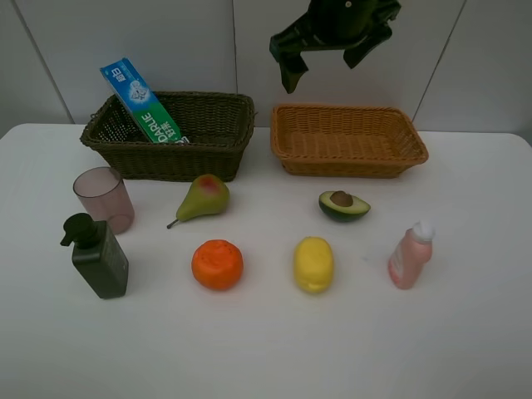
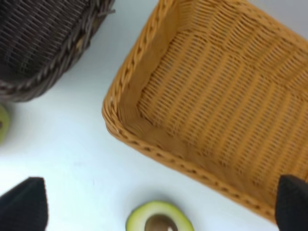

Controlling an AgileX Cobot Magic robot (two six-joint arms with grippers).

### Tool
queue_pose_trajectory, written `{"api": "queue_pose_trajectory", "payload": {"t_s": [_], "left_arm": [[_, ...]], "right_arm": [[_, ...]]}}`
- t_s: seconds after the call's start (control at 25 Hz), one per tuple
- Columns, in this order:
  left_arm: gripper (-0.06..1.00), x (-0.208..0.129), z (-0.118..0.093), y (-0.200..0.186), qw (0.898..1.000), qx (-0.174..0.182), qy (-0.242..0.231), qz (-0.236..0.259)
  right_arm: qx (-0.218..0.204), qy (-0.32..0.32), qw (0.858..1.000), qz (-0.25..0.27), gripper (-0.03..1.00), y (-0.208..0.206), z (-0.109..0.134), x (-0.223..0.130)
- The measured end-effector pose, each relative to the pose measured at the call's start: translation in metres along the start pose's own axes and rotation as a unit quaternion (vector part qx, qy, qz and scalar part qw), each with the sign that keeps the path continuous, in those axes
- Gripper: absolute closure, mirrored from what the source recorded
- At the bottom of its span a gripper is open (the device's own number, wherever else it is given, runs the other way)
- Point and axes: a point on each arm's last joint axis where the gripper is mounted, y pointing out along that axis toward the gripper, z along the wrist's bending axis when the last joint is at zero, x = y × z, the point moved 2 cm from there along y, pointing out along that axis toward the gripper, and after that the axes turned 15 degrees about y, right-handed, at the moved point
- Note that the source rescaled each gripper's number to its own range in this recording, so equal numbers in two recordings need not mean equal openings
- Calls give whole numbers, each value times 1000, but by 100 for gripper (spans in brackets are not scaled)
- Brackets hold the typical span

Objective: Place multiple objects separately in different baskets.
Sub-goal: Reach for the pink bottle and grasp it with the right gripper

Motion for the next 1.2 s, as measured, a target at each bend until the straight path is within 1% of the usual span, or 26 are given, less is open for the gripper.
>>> {"api": "queue_pose_trajectory", "payload": {"t_s": [0.08, 0.2, 0.36, 0.6, 0.88, 1.12, 1.2], "left_arm": [[-6, 0, 0, 0, 1000, 0, 0, 0], [-6, 0, 0, 0, 1000, 0, 0, 0], [-6, 0, 0, 0, 1000, 0, 0, 0], [-6, 0, 0, 0, 1000, 0, 0, 0], [-6, 0, 0, 0, 1000, 0, 0, 0], [-6, 0, 0, 0, 1000, 0, 0, 0], [-6, 0, 0, 0, 1000, 0, 0, 0]], "right_arm": [[-8, 11, 1000, -5, -3, -5, -7, -12], [-14, 36, 999, 6, -3, -6, -21, -34], [-25, 71, 996, 38, -3, -4, -44, -65], [-37, 129, 989, 66, -3, -3, -67, -102], [-48, 160, 981, 101, -3, 14, -71, -135], [-41, 201, 971, 125, -3, 37, -82, -166], [-35, 207, 970, 126, -3, 43, -82, -175]]}}
